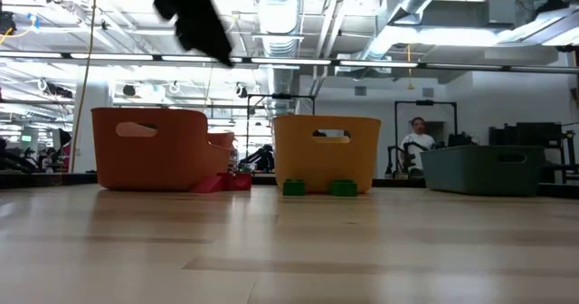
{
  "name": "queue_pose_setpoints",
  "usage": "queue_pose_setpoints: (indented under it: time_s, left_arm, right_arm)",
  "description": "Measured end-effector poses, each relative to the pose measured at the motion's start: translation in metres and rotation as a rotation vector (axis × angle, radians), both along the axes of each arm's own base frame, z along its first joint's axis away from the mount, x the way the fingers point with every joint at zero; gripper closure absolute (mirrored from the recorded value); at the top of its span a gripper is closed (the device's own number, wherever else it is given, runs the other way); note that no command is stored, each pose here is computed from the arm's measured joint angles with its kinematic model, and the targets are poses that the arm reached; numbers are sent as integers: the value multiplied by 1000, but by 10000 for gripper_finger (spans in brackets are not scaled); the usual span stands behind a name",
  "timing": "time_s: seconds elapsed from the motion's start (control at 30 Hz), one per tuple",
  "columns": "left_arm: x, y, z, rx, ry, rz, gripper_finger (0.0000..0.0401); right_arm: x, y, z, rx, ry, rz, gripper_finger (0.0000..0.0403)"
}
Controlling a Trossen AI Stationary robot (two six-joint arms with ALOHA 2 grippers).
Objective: Sort blocks
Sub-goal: Put the red block into the top orange bin
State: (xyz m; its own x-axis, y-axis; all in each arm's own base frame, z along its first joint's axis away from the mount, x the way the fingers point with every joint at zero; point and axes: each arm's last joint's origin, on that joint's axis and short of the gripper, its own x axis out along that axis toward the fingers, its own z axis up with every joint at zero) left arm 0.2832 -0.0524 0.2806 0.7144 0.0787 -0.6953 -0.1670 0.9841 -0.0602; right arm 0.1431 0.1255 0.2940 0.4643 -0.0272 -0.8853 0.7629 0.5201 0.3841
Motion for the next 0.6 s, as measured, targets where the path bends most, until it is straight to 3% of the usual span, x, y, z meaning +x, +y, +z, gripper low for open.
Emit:
queue_pose_setpoints:
  time_s: [0.2,0.4,0.6]
  left_arm:
    - [-22,-10,-40,-37,207,65,193]
    - [-30,-18,-50,31,231,65,193]
    - [-25,4,-51,88,244,83,193]
  right_arm:
    - [35,-20,3,-163,-145,-58,163]
    - [82,-40,-1,-305,-243,-27,163]
    - [116,-55,-6,-342,-317,-29,163]
